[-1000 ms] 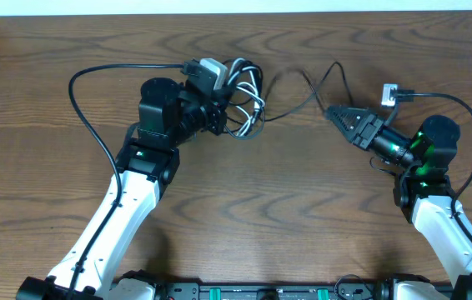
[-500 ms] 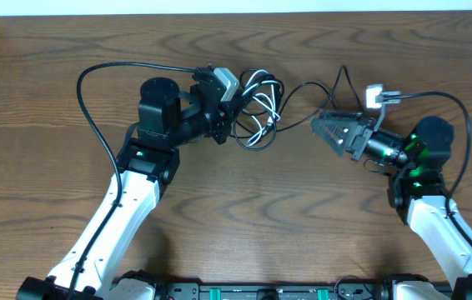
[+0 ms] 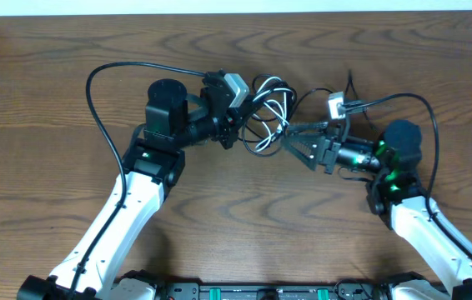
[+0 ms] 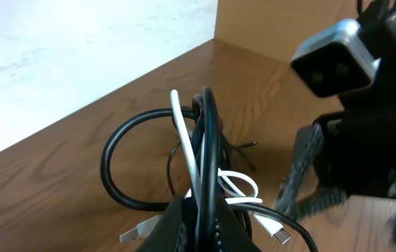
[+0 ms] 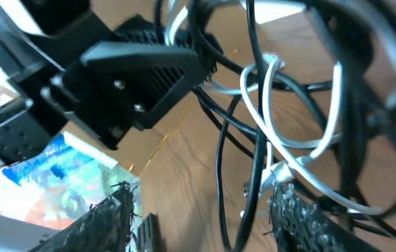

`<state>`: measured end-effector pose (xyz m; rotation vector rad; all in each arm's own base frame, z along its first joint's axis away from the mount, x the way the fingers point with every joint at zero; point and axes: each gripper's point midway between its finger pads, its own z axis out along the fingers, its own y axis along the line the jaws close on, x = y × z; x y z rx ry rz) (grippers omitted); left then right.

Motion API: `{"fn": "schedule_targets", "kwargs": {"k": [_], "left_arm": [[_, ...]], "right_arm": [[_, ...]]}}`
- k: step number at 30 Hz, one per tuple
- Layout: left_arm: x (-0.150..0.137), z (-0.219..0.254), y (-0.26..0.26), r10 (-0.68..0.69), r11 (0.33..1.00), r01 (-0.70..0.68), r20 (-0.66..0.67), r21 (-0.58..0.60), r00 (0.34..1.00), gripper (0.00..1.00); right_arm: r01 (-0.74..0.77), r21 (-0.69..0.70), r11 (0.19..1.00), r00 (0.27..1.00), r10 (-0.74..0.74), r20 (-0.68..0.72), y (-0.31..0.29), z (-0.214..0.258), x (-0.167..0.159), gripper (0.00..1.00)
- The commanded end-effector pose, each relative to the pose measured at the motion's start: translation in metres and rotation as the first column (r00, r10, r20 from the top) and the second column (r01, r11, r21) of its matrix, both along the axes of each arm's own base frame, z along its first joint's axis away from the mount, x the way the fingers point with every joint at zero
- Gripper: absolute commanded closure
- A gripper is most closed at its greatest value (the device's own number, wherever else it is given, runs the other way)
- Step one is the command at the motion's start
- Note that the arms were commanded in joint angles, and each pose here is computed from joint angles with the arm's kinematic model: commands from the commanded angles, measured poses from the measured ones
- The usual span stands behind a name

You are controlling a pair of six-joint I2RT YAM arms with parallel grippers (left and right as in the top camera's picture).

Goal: Untangle cables

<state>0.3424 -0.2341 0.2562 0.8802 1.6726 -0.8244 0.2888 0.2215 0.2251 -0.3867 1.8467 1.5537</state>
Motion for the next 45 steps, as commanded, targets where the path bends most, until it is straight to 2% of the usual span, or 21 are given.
{"fn": "schedule_targets", "kwargs": {"k": [1, 2, 5, 8, 10, 12, 18, 24, 31, 45], "left_arm": [[-0.003, 0.016, -0.007, -0.032, 0.999, 0.033, 0.040, -0.015, 0.999, 0.92], [-0.003, 0.016, -0.007, -0.033, 0.999, 0.033, 0.040, -0.015, 0.999, 0.93], [-0.003, 0.016, -0.007, -0.033, 0.999, 0.033, 0.039, -0.015, 0.999, 0.92], [-0.003, 0.016, -0.007, -0.032, 0.999, 0.033, 0.040, -0.015, 0.999, 0.92], [-0.002, 0.016, -0.006, -0.028, 1.000, 0.028, 0.041, -0.014, 0.999, 0.92], [0.002, 0.014, -0.004, 0.003, 1.000, -0.003, 0.042, -0.005, 0.999, 0.92], [0.031, 0.009, 0.019, 0.222, 0.975, -0.222, 0.004, 0.013, 0.975, 0.92], [0.054, 0.005, 0.046, 0.440, 0.898, -0.440, -0.058, 0.007, 0.896, 0.92], [0.066, 0.003, 0.066, 0.563, 0.826, -0.564, -0.069, 0.011, 0.823, 0.92], [0.068, 0.003, 0.069, 0.577, 0.816, -0.578, -0.066, 0.013, 0.814, 0.92]], "right_arm": [[0.080, -0.031, 0.996, 0.997, -0.080, -0.016, 0.004, -0.007, 0.010, 0.50], [0.095, -0.040, 0.995, 0.995, -0.096, -0.031, 0.004, -0.011, 0.011, 0.56], [0.097, -0.042, 0.994, 0.995, -0.099, -0.035, 0.004, -0.012, 0.011, 0.62], [0.097, -0.042, 0.994, 0.995, -0.098, -0.035, 0.004, -0.012, 0.011, 0.87], [0.097, -0.043, 0.994, 0.995, -0.098, -0.036, 0.004, -0.012, 0.011, 0.98], [0.093, -0.044, 0.995, 0.995, -0.095, -0.040, 0.005, -0.013, 0.011, 0.99], [0.059, -0.059, 0.997, 0.994, -0.064, -0.087, 0.006, -0.021, 0.004, 0.99], [0.023, -0.062, 0.998, 0.996, -0.028, -0.082, 0.008, -0.023, -0.002, 0.99], [0.025, -0.062, 0.998, 0.996, -0.030, -0.081, 0.008, -0.022, -0.002, 0.99], [0.039, -0.067, 0.997, 0.995, -0.045, -0.090, 0.007, -0.024, 0.001, 0.99]]}}
